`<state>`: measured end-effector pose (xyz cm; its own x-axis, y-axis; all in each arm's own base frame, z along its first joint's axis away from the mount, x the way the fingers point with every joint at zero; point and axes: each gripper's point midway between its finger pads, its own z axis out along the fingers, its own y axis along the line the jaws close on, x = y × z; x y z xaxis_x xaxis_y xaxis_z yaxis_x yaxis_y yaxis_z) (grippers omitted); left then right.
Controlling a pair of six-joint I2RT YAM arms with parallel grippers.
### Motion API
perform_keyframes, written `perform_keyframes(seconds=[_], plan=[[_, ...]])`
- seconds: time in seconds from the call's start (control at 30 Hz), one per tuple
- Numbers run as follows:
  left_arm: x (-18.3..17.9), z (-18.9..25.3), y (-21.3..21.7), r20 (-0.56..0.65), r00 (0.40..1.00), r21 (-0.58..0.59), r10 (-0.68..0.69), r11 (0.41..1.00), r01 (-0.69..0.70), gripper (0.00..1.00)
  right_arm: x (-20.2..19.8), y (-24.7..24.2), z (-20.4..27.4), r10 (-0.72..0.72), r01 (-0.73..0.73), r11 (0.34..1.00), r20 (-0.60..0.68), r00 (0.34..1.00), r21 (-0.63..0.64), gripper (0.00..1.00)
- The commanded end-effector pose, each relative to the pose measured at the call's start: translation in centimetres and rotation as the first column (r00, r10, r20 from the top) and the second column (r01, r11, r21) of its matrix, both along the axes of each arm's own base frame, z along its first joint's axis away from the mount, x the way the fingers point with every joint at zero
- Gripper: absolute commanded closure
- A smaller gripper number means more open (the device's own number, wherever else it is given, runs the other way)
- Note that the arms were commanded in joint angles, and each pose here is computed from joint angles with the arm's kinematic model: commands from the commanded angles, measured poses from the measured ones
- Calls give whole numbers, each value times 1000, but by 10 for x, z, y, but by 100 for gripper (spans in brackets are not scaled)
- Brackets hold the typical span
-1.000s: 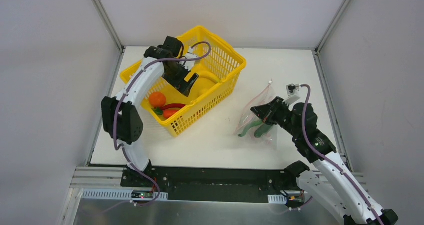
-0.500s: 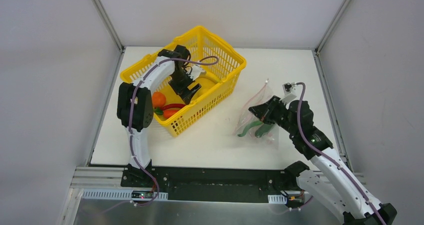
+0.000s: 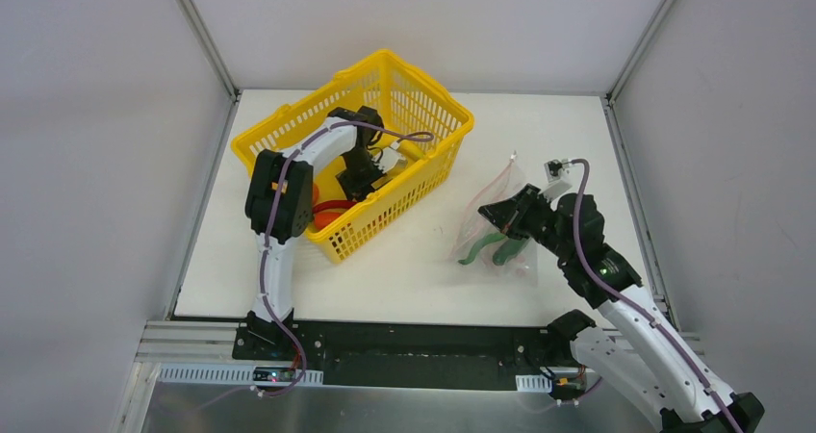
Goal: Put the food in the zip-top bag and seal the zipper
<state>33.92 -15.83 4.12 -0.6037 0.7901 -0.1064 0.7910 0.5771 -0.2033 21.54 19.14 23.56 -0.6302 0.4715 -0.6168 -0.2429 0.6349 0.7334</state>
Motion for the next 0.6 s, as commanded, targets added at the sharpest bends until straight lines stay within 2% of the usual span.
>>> perform_keyframes(seconds=[0.0, 0.23, 0.4, 0.57], plan=[[-4, 2, 2, -19, 1000, 35, -12, 999, 13, 17, 1, 1, 25, -4, 1, 999, 66, 998, 50, 99], [-3, -1, 1, -43, 999, 90, -14, 996, 18, 18, -1, -3, 27, -17, 13, 998, 72, 997, 54, 99], [-1, -5, 0, -102, 995, 139, -5, 990, 19, 20, -3, -4, 29, -18, 14, 998, 70, 997, 57, 99], [14, -4, 5, -44, 999, 178, 13, 984, -5, 20, -3, -5, 29, -25, 21, 998, 69, 997, 58, 98]])
